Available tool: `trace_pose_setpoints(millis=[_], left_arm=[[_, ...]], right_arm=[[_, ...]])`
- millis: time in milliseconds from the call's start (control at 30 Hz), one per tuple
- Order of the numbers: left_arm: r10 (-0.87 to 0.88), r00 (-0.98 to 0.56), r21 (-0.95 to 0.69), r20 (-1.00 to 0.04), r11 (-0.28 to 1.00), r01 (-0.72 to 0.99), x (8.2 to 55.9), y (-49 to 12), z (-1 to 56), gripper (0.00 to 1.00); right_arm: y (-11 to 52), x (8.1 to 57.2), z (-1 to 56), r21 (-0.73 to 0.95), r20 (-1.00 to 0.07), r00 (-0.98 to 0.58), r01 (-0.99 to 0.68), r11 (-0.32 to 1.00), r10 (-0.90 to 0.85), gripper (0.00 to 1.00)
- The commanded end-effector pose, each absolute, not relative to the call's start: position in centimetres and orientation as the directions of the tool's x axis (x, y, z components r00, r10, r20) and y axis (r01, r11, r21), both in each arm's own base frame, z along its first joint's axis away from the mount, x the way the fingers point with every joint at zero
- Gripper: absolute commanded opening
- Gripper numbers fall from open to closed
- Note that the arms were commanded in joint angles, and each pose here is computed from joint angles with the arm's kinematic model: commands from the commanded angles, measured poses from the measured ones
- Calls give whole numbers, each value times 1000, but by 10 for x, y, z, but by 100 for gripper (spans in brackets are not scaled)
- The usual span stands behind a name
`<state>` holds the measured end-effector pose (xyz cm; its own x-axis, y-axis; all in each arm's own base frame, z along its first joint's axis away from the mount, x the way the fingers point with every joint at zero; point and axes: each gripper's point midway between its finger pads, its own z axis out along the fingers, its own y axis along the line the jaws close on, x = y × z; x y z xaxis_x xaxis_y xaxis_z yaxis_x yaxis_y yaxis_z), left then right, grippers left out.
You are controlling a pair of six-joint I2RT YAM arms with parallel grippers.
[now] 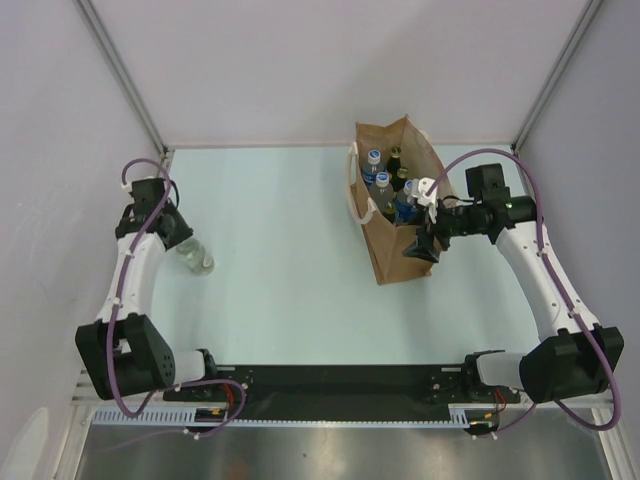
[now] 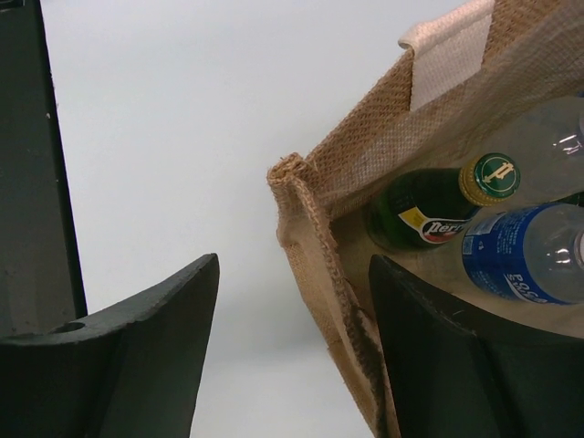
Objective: Place the beverage into the canvas bag
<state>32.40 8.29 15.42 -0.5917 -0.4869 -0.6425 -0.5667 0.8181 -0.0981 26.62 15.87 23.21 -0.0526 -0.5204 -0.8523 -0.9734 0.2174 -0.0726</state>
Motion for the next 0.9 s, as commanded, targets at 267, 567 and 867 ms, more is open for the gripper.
trace_pose_setpoints(millis=[267, 567, 867], left_arm=[[-200, -558, -248, -805, 969, 12, 352, -51, 223, 0], [-73, -520, -256, -851, 922, 289, 358, -146, 263, 0], [-109, -549, -343, -829, 875, 343, 359, -200, 290, 0]], right_arm=[[179, 272, 270, -138, -876, 45, -978, 160, -481, 86], [202, 267, 295, -102, -914, 43, -987, 126, -403, 90], [253, 254, 300, -53, -936, 28, -997, 61, -350, 91]])
